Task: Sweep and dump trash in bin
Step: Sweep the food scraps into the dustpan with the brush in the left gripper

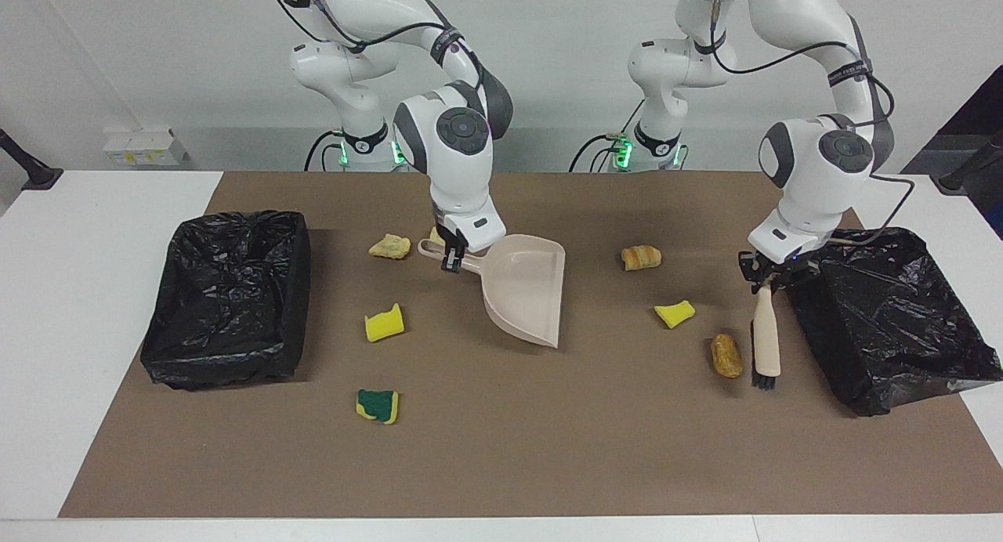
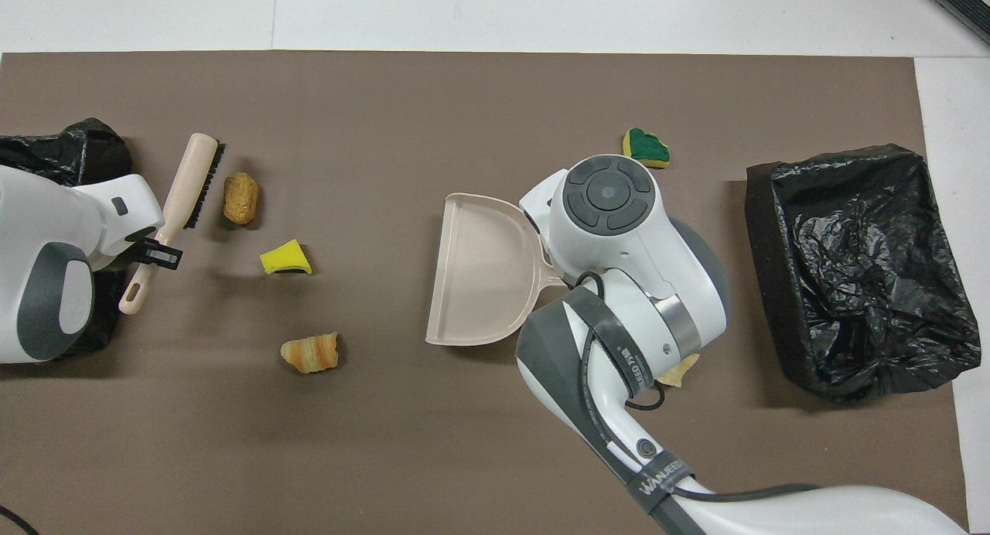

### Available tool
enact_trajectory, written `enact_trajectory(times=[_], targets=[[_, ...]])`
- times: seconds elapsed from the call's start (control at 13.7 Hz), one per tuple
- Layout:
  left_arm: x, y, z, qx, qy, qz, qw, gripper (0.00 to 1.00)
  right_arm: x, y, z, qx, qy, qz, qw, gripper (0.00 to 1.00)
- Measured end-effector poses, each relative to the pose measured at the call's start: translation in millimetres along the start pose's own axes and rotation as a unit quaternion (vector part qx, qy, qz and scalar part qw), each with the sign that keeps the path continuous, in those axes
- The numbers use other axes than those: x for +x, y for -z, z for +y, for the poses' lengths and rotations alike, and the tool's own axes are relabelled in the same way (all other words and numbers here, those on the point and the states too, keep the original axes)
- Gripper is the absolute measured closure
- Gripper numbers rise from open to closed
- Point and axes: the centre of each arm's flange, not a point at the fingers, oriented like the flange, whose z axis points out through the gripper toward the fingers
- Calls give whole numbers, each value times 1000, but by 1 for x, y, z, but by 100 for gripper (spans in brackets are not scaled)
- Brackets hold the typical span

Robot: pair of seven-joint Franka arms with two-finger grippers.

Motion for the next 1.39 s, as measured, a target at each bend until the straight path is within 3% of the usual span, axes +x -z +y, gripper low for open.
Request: enact_trajectory(times=[0.37,0.8,1.17,1.39], targets=[[-2,-17,30,-28,-103,-59,993,74,8,-15,-1,3,25,-14,1000,68],[2,-3,144,-53,-176,-94,978,74,8,-13,0,-1,25,-13,1000,68],[-4,11,201,-76,-130,-101,983,74,7,-8,3,-6,28,-12,1000,68],[-15,49,188,-78,-30,-111,990,74,8,-9,3,-6,31,-12,999,68]])
